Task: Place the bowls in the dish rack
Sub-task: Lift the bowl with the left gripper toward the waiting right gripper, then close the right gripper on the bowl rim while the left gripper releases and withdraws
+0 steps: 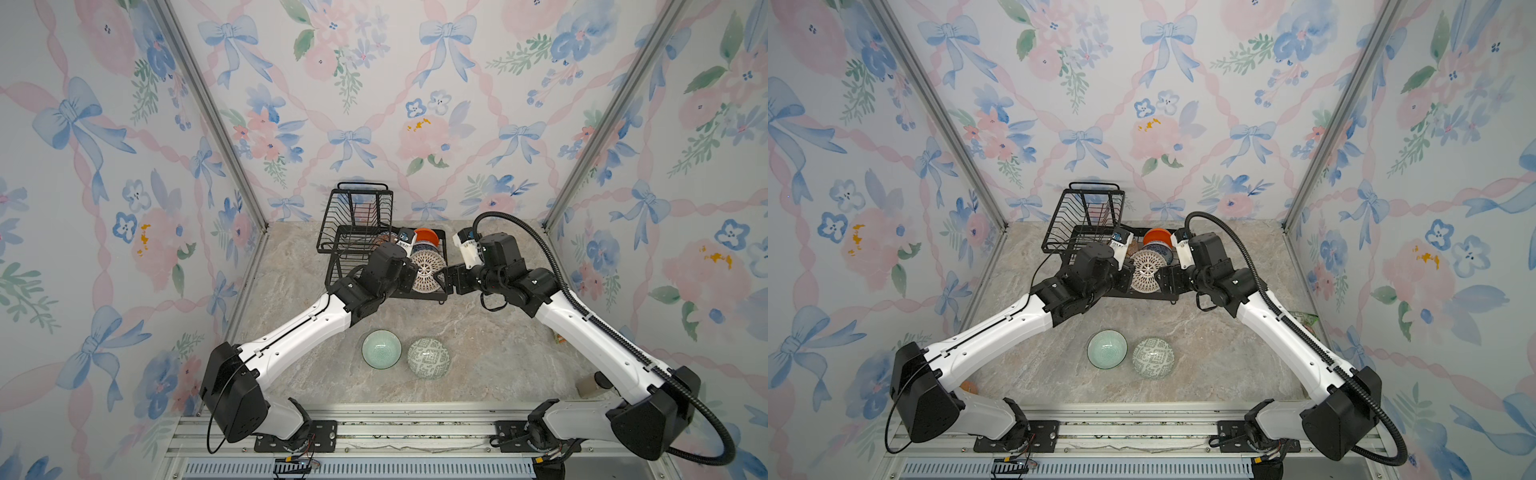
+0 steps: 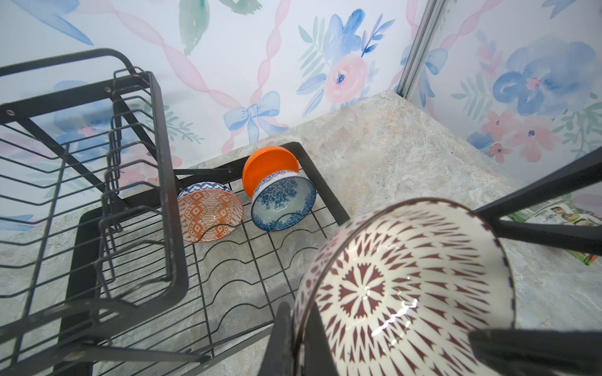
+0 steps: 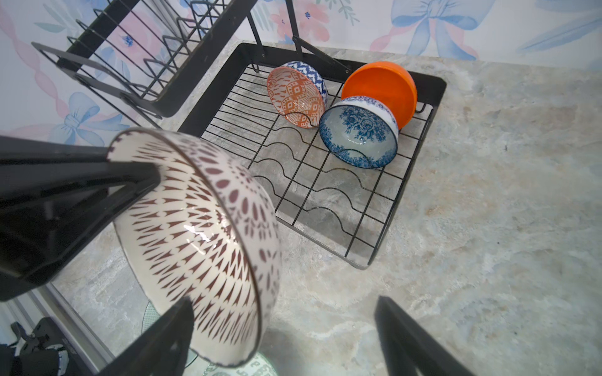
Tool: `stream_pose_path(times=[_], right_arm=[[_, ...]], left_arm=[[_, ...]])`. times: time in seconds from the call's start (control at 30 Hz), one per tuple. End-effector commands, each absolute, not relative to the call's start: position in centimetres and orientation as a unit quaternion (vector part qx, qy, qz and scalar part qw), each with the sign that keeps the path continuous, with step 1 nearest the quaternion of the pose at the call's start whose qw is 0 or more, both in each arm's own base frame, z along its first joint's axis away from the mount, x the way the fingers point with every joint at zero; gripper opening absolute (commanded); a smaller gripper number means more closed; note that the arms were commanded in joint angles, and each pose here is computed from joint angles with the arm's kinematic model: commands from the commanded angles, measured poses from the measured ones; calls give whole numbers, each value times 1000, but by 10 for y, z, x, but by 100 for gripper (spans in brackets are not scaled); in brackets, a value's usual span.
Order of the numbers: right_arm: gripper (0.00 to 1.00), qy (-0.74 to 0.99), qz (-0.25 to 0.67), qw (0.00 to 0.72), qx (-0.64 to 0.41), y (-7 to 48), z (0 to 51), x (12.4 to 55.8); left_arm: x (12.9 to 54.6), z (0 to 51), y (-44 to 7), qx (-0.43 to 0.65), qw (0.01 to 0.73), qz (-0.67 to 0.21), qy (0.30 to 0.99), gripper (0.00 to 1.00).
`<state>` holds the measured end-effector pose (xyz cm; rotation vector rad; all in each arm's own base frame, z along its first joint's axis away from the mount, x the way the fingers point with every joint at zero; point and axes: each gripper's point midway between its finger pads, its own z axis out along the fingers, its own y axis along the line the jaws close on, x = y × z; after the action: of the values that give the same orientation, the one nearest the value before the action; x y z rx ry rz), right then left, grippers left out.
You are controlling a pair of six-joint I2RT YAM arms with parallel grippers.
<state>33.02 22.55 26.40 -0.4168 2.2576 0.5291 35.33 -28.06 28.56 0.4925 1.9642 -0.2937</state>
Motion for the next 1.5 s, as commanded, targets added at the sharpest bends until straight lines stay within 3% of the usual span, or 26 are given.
stream_pose_path(times=[0.0, 0.17, 0.43, 0.67, 0.87, 0.9, 1.0, 1.23, 1.47], right_arm=[[75, 881, 209, 397, -148, 231, 276, 338], [55, 881, 205, 403, -139, 234, 271, 340], [35, 881, 215, 401, -130, 242, 263, 346], [1, 884, 216, 394, -128, 246, 253, 351], [0, 883, 205, 401, -130, 243, 252, 352], [0, 882, 203, 404, -131, 243, 252, 353], [0, 879, 196, 412, -138, 243, 251, 358], [0, 873, 177, 421, -172, 246, 253, 365], [0, 866, 159, 433, -191, 247, 252, 373]], left_arm=[[351, 323, -283, 199, 560, -141, 792, 0], [350, 317, -283, 198, 555, -143, 795, 0], [344, 310, -286, 199, 549, -152, 797, 0], [340, 305, -293, 210, 545, -156, 796, 0], [332, 302, -297, 224, 539, -173, 794, 0], [329, 302, -297, 229, 537, -180, 792, 4], [321, 296, -289, 228, 533, -179, 795, 30], [308, 280, -247, 192, 540, -148, 806, 95], [301, 273, -208, 159, 545, -138, 811, 98]])
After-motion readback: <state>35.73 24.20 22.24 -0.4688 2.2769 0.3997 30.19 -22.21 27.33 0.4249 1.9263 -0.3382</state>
